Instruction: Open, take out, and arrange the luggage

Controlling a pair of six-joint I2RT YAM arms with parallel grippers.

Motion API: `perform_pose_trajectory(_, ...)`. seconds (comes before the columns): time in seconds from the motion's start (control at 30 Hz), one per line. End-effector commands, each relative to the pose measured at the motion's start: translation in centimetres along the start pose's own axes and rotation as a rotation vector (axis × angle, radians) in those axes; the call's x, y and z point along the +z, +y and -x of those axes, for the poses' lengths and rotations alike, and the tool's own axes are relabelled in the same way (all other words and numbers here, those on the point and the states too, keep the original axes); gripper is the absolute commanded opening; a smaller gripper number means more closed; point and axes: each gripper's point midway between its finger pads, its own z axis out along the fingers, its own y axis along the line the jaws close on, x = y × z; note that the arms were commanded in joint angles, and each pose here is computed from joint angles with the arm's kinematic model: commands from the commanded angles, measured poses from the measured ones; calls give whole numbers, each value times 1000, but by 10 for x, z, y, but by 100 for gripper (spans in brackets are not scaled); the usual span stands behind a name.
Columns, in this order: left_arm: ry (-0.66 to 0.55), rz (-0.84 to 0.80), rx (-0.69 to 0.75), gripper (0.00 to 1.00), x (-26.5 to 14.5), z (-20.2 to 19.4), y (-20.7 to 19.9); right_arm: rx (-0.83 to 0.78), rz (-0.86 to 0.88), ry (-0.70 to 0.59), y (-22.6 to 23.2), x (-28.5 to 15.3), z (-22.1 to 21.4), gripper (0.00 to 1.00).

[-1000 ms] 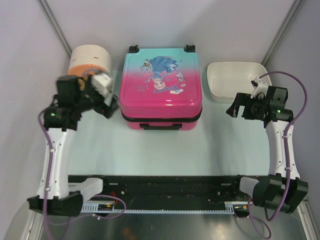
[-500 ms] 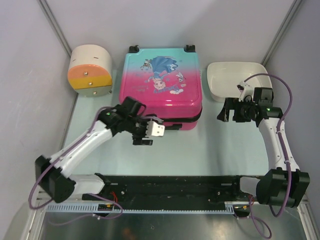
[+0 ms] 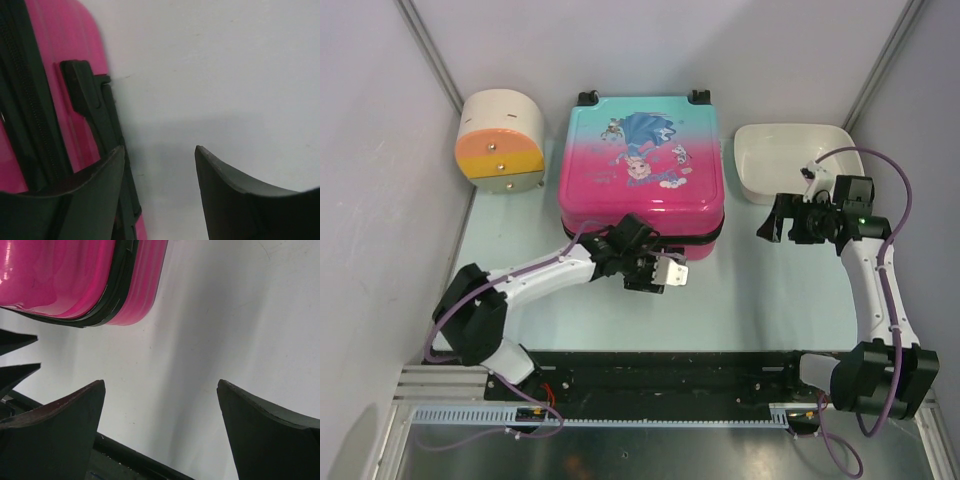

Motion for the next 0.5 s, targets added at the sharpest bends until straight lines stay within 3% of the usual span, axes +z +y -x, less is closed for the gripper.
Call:
perform_pose_trajectory(0.0,8,175,2,63,6,2,36,3,41,-39,12,-12,5,100)
perform_pose_trajectory(0.47,90,218,28,63,43,-26,47,27,51,-37,7,-7,-1,100)
